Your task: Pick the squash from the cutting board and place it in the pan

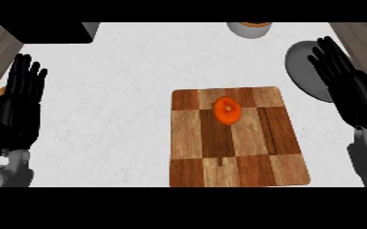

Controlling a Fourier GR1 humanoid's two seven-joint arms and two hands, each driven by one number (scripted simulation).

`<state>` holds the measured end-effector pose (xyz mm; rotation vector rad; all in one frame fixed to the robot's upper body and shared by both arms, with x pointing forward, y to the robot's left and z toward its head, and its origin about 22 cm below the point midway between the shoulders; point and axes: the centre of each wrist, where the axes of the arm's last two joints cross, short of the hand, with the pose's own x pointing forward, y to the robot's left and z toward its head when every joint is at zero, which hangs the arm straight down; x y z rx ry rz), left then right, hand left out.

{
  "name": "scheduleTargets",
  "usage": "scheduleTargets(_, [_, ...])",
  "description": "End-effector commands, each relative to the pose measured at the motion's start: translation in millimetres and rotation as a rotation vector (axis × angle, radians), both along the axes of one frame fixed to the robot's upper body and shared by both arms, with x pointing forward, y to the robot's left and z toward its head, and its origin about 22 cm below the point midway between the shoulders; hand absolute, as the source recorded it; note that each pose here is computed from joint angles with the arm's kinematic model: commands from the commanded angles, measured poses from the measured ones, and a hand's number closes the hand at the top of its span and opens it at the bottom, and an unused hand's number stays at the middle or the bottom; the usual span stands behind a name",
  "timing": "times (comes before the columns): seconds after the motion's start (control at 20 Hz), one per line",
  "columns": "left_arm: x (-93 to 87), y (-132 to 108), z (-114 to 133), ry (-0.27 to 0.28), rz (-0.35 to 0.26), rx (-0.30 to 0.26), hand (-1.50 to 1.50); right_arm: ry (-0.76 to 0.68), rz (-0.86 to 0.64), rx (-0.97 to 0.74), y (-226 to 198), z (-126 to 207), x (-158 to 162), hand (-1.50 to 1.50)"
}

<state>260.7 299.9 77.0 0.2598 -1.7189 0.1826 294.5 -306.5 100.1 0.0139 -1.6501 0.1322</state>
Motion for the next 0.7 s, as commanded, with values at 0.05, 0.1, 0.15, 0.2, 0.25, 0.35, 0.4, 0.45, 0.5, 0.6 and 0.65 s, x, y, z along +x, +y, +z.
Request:
scheduleTargets(0.05, [0.6, -24.4, -17.0, 0.065, -0.157, -0.036, 0.0, -0.077, -0.019, -0.188, 46.2, 22.5, 17.0, 1.5])
scheduleTargets(0.1, [5.1, -44.5, -17.5, 0.105, -0.239, -0.055, 0.0, -0.09, -0.035, -0.294, 43.1, 31.7, 31.0, 1.5])
scheduleTargets(0.15, [0.9, -44.5, -19.2, 0.159, -0.308, -0.043, 0.0, -0.112, -0.043, -0.371, 53.6, 28.5, 35.8, 1.5])
scheduleTargets(0.2, [-4.8, -55.7, -33.6, 0.227, -0.354, -0.068, 0.0, -0.134, -0.042, -0.453, 59.9, 42.1, 39.1, 1.5])
scheduleTargets(0.25, [-2.3, -69.8, -32.2, 0.224, -0.415, -0.073, 0.0, -0.134, -0.03, -0.537, 73.4, 42.1, 42.1, 1.5])
scheduleTargets(0.35, [-9.2, -68.0, -41.8, 0.275, -0.412, -0.107, 0.0, -0.185, -0.167, -0.933, 16.2, 52.2, 35.2, 1.5])
scheduleTargets(0.4, [-12.7, -79.1, -47.2, 0.298, -0.463, -0.128, 0.0, -0.229, -0.208, -0.927, 35.4, 49.6, 39.3, -1.5])
scheduleTargets(0.45, [-7.2, -83.8, -48.1, 0.319, -0.474, -0.127, 0.0, -0.285, -0.208, -0.901, 60.6, 37.4, 37.0, -1.5])
scheduleTargets(0.5, [-10.0, -92.2, -50.0, 0.326, -0.498, -0.126, 0.0, -0.342, -0.262, -0.867, 73.6, 29.4, 42.5, -1.5])
scheduleTargets(0.6, [-13.1, -85.7, -57.9, 0.343, -0.49, -0.132, 0.0, -0.417, -0.249, -0.887, 102.3, 2.3, 36.7, -1.5])
scheduleTargets(0.65, [-2.6, -102.1, -53.6, 0.339, -0.498, -0.145, 0.0, -0.438, -0.233, -0.913, 122.5, 2.7, 40.7, -1.5])
